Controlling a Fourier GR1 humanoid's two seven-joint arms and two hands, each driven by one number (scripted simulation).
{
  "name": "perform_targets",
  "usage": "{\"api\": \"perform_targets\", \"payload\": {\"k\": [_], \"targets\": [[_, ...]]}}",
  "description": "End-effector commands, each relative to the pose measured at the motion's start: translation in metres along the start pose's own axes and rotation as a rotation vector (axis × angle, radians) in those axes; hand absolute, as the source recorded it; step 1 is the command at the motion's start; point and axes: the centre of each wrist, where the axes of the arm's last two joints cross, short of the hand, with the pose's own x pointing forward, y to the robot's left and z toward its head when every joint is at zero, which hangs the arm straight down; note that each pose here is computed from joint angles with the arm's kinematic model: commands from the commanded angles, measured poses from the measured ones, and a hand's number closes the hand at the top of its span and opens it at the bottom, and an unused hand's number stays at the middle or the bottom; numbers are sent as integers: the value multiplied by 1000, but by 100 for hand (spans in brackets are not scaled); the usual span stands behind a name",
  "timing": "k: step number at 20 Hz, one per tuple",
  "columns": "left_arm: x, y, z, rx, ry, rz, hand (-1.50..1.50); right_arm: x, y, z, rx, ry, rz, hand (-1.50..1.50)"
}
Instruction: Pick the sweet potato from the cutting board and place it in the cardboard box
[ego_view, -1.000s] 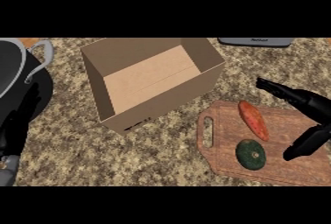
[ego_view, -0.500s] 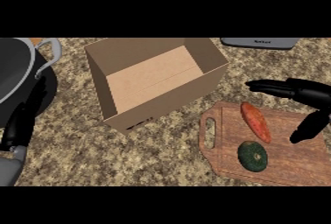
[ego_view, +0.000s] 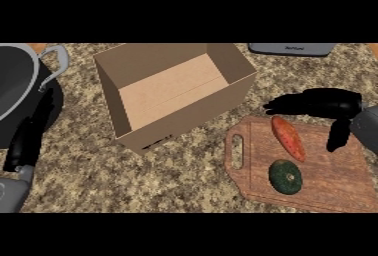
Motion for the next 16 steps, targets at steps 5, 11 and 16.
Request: {"api": "perform_targets", "payload": {"k": [5,11,16], "targets": [[-14,-8,7,18,34,-10,0,-21,11,-36,119,-102,-8,-150],[-12,6,-1,27,29,5,0,-22,-2,-51,135,-115,-8,-150],[-28,6,13,28,49,-2,0,-24,5,-41,153,-176,-35,-150]]}}
